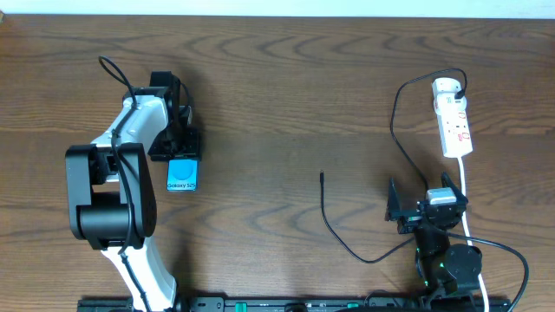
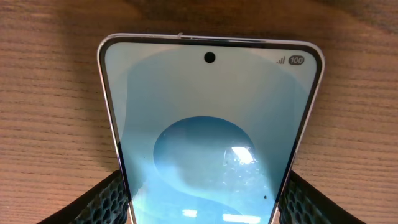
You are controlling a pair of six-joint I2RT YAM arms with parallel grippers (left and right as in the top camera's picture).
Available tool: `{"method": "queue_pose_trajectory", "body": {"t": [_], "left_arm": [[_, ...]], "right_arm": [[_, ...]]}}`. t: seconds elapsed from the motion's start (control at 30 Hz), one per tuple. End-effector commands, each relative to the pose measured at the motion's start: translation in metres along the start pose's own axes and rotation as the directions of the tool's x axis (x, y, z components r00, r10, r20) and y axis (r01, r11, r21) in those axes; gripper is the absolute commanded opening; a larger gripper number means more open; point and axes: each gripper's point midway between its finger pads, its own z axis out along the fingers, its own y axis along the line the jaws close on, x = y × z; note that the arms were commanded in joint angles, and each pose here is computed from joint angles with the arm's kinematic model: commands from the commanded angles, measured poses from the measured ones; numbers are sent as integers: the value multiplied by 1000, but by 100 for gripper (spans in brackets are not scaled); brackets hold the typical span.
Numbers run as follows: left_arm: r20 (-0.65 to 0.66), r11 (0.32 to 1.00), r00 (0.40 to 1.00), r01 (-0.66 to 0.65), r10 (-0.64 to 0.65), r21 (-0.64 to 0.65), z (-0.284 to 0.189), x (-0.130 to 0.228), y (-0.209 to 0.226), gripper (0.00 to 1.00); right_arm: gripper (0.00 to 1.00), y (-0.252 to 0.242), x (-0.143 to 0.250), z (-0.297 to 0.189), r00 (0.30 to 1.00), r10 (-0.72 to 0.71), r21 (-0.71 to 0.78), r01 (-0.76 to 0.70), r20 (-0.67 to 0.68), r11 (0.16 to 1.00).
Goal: Plug charger to phone and switch on socket
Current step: 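Close the left gripper on the phone's sides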
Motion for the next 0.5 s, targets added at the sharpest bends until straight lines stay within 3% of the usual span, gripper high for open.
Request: {"method": "queue_pose_trajectory", "body": {"t": [0.0,0.1,0.47], "left_arm": [[-29,1000,1000,-3,3,-2,8,7,1,43],[-28,1000,1000,-3,3,-2,8,7,1,42],[-28,1000,1000,-3,3,-2,8,7,1,25]], "right_arm": [[99,2,1,0,1000,-11,-9,11,-1,1000],[100,2,1,0,1000,-11,-9,11,-1,1000],[99,2,1,0,1000,-11,-8,11,-1,1000]]}}
